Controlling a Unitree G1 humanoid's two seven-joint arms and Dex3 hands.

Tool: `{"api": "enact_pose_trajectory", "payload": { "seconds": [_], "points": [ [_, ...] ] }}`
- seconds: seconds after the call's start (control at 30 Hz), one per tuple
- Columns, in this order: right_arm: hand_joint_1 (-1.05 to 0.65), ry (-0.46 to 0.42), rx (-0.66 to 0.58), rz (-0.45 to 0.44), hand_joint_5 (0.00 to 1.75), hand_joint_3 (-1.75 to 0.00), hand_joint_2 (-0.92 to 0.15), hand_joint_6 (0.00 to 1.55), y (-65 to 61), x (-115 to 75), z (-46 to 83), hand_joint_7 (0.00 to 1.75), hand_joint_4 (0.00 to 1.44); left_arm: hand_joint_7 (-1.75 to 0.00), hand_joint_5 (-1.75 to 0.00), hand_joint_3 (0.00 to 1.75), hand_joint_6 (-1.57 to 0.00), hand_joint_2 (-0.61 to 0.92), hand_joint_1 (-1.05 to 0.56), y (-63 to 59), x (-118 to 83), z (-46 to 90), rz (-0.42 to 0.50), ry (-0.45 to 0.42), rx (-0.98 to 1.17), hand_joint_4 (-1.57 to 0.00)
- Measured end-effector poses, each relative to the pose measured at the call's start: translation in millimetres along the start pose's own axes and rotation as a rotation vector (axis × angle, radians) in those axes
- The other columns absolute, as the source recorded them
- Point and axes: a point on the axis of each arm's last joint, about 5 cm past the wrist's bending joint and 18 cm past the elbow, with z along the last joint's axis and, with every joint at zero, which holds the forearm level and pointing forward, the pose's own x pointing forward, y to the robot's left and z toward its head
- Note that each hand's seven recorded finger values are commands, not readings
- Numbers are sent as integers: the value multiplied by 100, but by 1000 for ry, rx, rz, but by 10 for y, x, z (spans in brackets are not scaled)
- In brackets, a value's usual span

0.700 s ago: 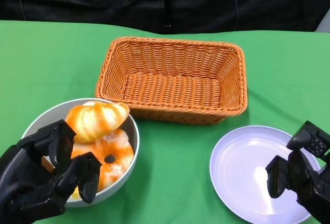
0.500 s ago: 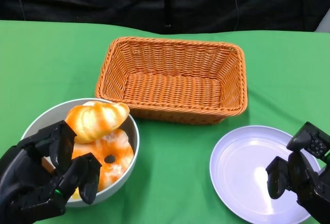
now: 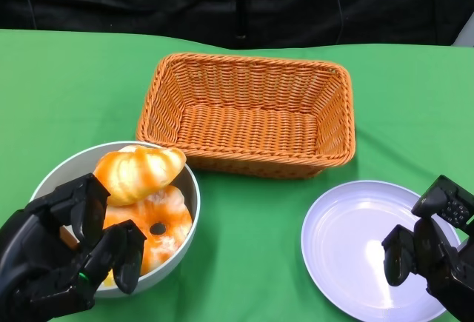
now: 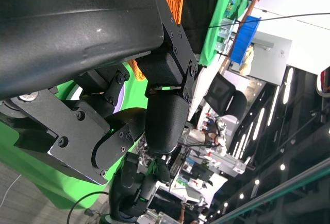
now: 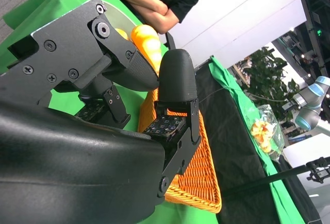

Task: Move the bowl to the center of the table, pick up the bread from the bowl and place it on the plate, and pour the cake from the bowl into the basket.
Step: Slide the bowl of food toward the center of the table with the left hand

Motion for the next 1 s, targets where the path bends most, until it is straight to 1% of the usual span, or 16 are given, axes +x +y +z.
{"api": "enact_pose_trajectory", "payload": {
  "seconds": [0.1, 0.17, 0.2, 0.27, 0.3, 0.33, 0.4, 0.43, 0.47, 0.5, 0.53, 0.6, 0.67, 0.77, 0.93, 1.0],
  "points": [
    [-10, 0, 1, -2, 175, -128, -54, 79, 0, 3, -5, 157, 85, -139, -172, 120, -100, 51, -6, -4, -3, 0, 44, -5, 44, -93],
    [-10, -1, 8, -4, 175, -128, -54, 79, -1, 7, -14, 157, 85, -136, -171, 136, -95, 46, 1, -26, -19, 15, 124, -2, 113, -90],
    [-10, -1, 10, -6, 175, -128, -54, 80, -4, 10, -18, 157, 85, -133, -165, 137, -91, 43, -2, -34, -29, 20, 158, -7, 144, -87],
    [-10, 0, 10, -12, 175, -128, -54, 80, -11, 16, -27, 157, 85, -125, -156, 130, -88, 40, -9, -42, -36, 32, 199, -34, 195, -85],
    [-10, 0, 10, -14, 175, -128, -54, 80, -13, 20, -31, 157, 85, -112, -144, 122, -87, 39, -17, -47, -40, 37, 220, -52, 224, -82],
    [-10, 0, 10, -16, 175, -128, -54, 80, -14, 22, -35, 157, 86, -91, -125, 105, -87, 43, -24, -52, -48, 39, 241, -71, 254, -77],
    [-10, -5, 14, -17, 175, -128, -54, 80, -14, 26, -40, 157, 86, -67, -106, 80, -90, 53, -31, -63, -74, 32, 273, -106, 309, -75],
    [-11, -7, 16, -16, 175, -128, -55, 79, -15, 28, -41, 157, 85, -47, -90, 59, -86, 66, -41, -69, -82, 31, 283, -121, 342, -67],
    [-11, -8, 17, -13, 175, -128, -55, 79, -15, 29, -43, 157, 85, -35, -82, 44, -86, 75, -45, -73, -90, 39, 290, -136, 382, -64],
    [-11, -8, 18, -11, 175, -128, -55, 79, -16, 30, -44, 157, 85, -27, -76, 33, -85, 82, -49, -78, -102, 49, 296, -150, 424, -61],
    [-11, -8, 19, -11, 175, -127, -55, 80, -16, 30, -45, 157, 85, -18, -69, 27, -80, 88, -56, -83, -117, 57, 304, -160, 470, -53],
    [-11, -8, 20, -11, 175, -127, -55, 80, -16, 31, -46, 157, 85, -13, -65, 24, -77, 91, -60, -90, -136, 67, 318, -173, 533, -49],
    [-10, -9, 20, -11, 175, -126, -55, 80, -15, 32, -46, 157, 86, -5, -55, 34, -66, 92, -70, -89, -160, 77, 331, -183, 586, -36],
    [-10, -8, 18, -11, 175, -126, -56, 80, -13, 33, -47, 157, 86, -1, -44, 41, -59, 92, -81, -55, -207, 115, 386, -211, 657, -29],
    [-9, -6, 12, -14, 175, -126, -56, 80, -10, 38, -55, 157, 87, 0, -35, 47, -52, 92, -84, 3, -226, 129, 495, -218, 728, -22],
    [-9, -7, 13, -13, 175, -126, -56, 81, -8, 40, -55, 157, 87, 0, -34, 47, -51, 92, -84, 7, -214, 136, 507, -228, 739, -22]
  ]
}}
